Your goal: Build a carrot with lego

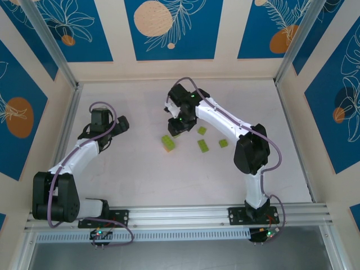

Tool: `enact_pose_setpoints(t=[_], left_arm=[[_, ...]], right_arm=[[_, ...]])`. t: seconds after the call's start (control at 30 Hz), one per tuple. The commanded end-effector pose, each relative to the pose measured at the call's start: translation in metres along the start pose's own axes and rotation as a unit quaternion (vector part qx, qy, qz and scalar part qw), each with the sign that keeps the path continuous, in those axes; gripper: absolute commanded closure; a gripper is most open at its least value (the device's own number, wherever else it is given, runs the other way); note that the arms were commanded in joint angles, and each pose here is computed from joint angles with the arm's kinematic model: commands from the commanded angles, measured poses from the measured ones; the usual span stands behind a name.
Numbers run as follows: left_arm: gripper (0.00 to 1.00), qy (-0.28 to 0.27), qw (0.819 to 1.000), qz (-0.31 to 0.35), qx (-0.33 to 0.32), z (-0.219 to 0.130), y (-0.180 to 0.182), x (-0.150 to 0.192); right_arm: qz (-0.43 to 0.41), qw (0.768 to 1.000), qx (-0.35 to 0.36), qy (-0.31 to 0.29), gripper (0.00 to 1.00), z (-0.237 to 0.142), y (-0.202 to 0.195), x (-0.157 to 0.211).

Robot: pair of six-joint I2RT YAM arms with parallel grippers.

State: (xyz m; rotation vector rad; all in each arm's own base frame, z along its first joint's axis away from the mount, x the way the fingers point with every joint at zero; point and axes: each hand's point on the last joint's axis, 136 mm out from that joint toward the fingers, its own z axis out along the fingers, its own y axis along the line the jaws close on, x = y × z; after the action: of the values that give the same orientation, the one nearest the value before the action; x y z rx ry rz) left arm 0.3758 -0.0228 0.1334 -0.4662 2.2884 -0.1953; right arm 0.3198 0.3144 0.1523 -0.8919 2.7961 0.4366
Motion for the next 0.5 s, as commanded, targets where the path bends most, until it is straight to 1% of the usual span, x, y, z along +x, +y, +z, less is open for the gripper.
enact_pose_setpoints(t=[0.0,0.17,0.47], left_arm=[[0.02,-0.020,1.000,0.000,0.013,-0.010,-0.005,-0.014],[0.02,-0.021,1.000,0.001,0.012,-0.010,-0.006,-0.015],[0.02,-0.022,1.000,0.001,0.012,-0.011,-0.006,-0.016]], right_arm=[[-0.012,0.999,-0.025,0.024,0.69,0.007,0.017,0.004],[-0.019,0.999,-0.028,0.029,0.69,0.014,0.024,-0.002],[-0.023,0.999,-0.027,0.041,0.69,0.029,0.023,-0.005]])
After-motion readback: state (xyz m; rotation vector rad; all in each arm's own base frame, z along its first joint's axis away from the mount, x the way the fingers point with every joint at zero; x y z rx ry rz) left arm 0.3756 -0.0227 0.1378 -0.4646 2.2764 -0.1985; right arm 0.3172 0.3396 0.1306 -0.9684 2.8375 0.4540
